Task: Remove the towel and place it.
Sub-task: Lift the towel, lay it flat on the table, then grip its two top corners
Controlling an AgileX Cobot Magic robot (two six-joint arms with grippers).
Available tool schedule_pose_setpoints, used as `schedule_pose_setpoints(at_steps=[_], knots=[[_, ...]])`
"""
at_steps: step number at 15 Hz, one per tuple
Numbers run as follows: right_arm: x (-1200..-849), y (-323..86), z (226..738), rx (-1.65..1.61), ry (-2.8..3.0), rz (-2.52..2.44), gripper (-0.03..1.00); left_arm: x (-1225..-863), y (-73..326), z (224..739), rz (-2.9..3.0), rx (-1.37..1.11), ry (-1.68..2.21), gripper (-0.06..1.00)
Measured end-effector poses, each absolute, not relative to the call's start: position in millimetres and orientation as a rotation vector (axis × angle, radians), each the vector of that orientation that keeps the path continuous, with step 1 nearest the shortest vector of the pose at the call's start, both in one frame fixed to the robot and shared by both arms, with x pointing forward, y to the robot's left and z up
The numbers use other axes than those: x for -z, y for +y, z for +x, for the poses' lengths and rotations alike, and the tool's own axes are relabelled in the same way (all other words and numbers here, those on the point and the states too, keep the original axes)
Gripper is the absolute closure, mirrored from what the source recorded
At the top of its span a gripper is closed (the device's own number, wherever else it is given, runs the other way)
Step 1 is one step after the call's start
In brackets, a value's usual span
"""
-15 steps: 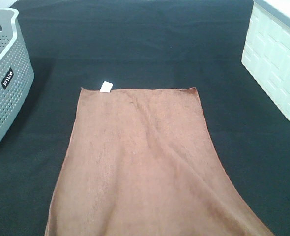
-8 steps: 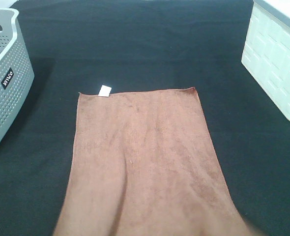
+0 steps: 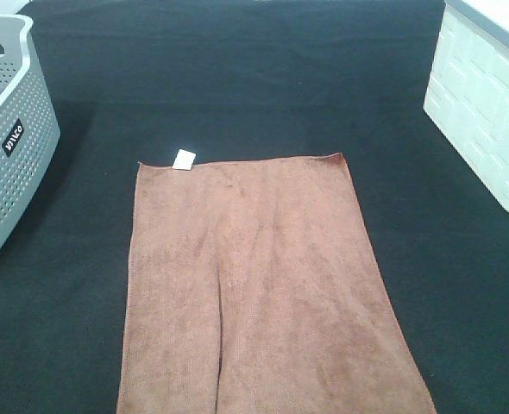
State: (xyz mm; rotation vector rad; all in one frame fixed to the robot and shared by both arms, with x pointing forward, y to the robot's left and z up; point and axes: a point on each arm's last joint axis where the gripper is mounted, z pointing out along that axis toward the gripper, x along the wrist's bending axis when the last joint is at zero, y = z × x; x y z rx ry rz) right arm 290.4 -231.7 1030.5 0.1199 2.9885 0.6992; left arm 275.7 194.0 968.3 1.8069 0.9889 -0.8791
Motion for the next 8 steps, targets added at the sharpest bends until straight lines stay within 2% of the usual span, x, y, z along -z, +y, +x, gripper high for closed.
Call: schedule_pose_setpoints(at_steps=[2,5,8], knots=[[-1032,-230,295,-0.730,2.937,0.261,0.30,-971,193,286,1.792,0.793,1.053,-0.05],[-1049,-227,315,-0.821,2.692,0.422,0.30,-998,188,318,1.747,0.539,1.061,-0.03],[-1068,-227,332,-0.913,2.436,0.530,0.30,-1040,190,360,1.625,0.120,1.087,-0.03]])
